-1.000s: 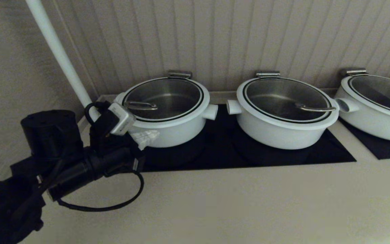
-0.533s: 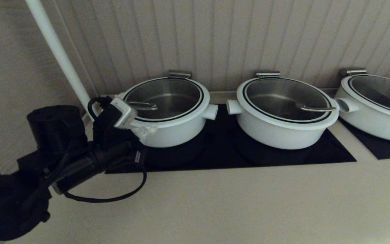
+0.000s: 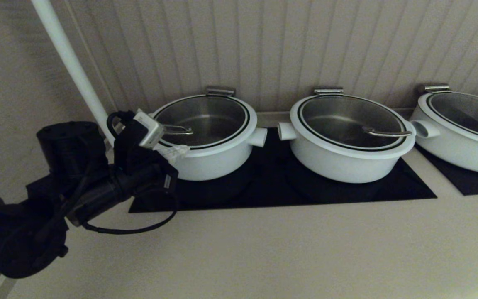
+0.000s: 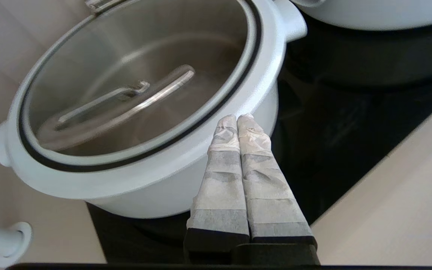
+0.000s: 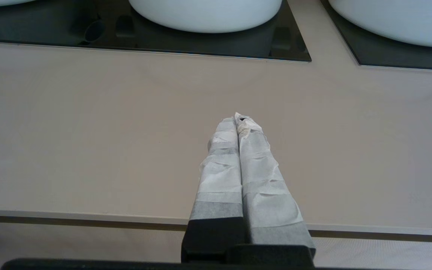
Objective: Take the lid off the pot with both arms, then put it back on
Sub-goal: Open the food pot lid a small opening with the left arm
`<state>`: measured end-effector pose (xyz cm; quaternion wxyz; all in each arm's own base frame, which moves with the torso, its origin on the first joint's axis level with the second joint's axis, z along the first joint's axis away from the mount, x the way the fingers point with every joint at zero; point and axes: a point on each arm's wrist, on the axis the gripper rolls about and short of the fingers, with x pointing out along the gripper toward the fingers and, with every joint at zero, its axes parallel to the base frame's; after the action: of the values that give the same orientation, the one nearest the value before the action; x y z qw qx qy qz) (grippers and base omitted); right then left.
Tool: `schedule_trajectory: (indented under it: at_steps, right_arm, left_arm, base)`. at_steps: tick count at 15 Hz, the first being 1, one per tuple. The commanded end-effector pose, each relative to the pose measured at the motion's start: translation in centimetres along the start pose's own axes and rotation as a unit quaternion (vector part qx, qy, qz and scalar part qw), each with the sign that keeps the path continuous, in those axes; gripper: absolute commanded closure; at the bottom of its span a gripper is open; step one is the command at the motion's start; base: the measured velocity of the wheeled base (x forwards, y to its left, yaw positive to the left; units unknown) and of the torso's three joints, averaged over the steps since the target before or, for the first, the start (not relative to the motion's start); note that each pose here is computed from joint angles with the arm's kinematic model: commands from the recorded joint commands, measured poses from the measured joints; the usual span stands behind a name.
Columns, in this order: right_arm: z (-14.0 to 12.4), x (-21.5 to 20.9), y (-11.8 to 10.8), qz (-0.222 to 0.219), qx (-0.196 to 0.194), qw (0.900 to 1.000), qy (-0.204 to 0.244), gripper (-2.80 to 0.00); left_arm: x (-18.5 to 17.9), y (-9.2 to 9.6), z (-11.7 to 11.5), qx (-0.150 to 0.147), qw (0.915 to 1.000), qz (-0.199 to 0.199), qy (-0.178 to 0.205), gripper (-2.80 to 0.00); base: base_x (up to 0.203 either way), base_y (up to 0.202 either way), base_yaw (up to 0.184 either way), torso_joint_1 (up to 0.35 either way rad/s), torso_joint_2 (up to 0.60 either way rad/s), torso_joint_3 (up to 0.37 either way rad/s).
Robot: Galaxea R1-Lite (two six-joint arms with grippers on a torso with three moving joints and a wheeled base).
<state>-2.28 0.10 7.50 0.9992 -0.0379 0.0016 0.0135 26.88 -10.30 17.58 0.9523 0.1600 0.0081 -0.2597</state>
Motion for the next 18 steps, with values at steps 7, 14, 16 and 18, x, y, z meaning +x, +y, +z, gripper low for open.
schedule_trajectory:
  at_steps: [7, 14, 16, 18]
  right_arm:
    - [0.0, 0.0, 0.0, 0.0, 0.0, 1.0, 0.0, 0.0]
    - [0.0, 0.0, 0.0, 0.0, 0.0, 1.0, 0.0, 0.0]
    - [0.0, 0.0, 0.0, 0.0, 0.0, 1.0, 0.0, 0.0]
    - [0.0, 0.0, 0.0, 0.0, 0.0, 1.0, 0.0, 0.0]
  left_arm:
    - [1.8, 0.5, -0.4, 0.011, 0.998, 0.029, -0.055, 0.0]
    - [0.8, 0.4, -0.9, 0.008, 0.9988, 0.029, -0.038, 0.0]
    - [1.0, 0.5, -1.2, 0.008, 0.999, 0.03, -0.033, 0.0]
    - [1.4, 0.7, -1.7, 0.007, 0.9991, 0.032, -0.026, 0.0]
  base:
    - [0.0, 0.0, 0.0, 0.0, 0.0, 0.0]
    - [0.0, 0.0, 0.0, 0.0, 0.0, 0.0]
    - [0.0, 0.0, 0.0, 0.0, 0.0, 0.0]
    - [0.0, 0.0, 0.0, 0.0, 0.0, 0.0]
